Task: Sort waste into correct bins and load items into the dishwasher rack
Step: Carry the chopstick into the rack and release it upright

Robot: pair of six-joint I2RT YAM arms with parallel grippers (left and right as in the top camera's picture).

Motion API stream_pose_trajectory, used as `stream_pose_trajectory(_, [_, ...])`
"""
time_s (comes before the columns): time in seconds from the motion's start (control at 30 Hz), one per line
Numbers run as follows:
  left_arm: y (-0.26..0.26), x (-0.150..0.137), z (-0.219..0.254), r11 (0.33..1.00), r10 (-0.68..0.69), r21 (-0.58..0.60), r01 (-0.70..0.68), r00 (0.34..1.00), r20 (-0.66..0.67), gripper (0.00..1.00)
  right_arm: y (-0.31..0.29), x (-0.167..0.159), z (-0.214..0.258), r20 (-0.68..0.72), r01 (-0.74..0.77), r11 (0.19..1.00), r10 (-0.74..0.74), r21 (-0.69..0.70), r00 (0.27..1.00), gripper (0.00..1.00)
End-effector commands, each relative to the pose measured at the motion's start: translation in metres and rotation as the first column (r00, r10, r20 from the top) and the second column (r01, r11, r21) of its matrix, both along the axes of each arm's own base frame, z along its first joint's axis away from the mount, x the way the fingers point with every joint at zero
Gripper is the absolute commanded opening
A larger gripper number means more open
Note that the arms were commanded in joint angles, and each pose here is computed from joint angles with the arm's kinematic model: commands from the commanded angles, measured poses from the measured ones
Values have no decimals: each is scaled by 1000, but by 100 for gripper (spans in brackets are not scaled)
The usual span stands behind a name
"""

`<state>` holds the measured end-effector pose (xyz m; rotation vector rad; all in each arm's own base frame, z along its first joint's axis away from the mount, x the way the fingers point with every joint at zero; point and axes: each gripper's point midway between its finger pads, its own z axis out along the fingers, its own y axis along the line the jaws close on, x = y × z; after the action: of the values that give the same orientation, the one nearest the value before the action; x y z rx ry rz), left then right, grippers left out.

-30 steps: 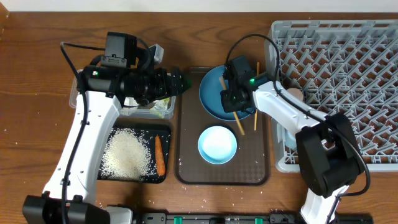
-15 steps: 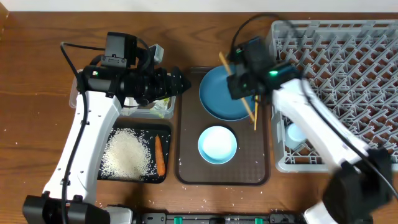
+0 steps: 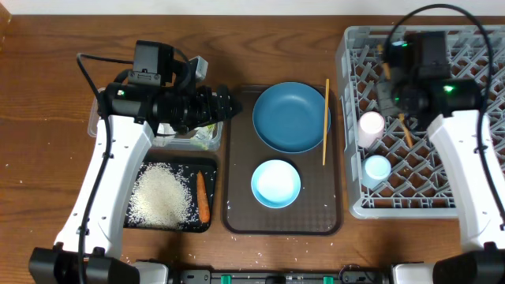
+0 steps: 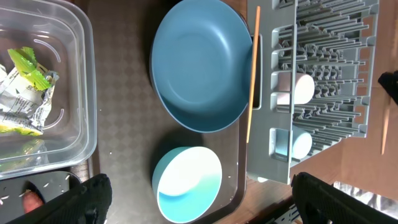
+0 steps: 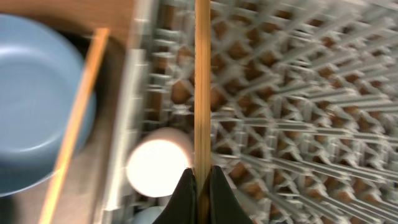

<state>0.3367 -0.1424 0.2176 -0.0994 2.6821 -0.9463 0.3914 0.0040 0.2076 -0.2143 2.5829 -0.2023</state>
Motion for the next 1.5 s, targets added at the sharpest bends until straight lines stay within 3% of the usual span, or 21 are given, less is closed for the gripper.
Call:
stream_pose_trajectory(0.0, [1, 2, 1, 1000, -1, 12, 1, 1000, 10, 95, -38, 3, -17, -40, 52, 997, -54, -52, 998, 1])
stream_pose_trajectory(0.23, [1, 2, 1, 1000, -1, 12, 1, 1000, 10, 95, -71, 8, -44, -101, 129, 991, -133, -44, 986, 1])
stream_pose_trajectory(0.7, [1, 2, 1, 1000, -1, 12, 1, 1000, 10, 95, -80, 34, -84, -129, 103, 991, -113, -87, 985, 1])
stream_pose_trajectory(0.77, [1, 2, 1, 1000, -1, 12, 1, 1000, 10, 95, -80, 34, -84, -129, 103, 991, -114, -87, 985, 19])
stream_pose_trajectory(0.83, [1, 2, 1, 1000, -1, 12, 1, 1000, 10, 95, -80, 35, -84, -126, 104, 991, -114, -87, 985, 46])
stream_pose_trajectory(0.9, [1, 2, 1, 1000, -1, 12, 1, 1000, 10, 95, -80, 35, -84, -126, 103, 991, -114, -87, 985, 51])
stream_pose_trajectory(1.23, [1, 2, 1, 1000, -1, 12, 1, 1000, 10, 95, -78, 34, -83, -123, 142, 988, -149, -63, 981, 45])
stream_pose_trajectory(1.47, [1, 2, 1, 1000, -1, 12, 1, 1000, 10, 95, -35, 34, -65, -89, 131, 986, -122, 103, 989, 44])
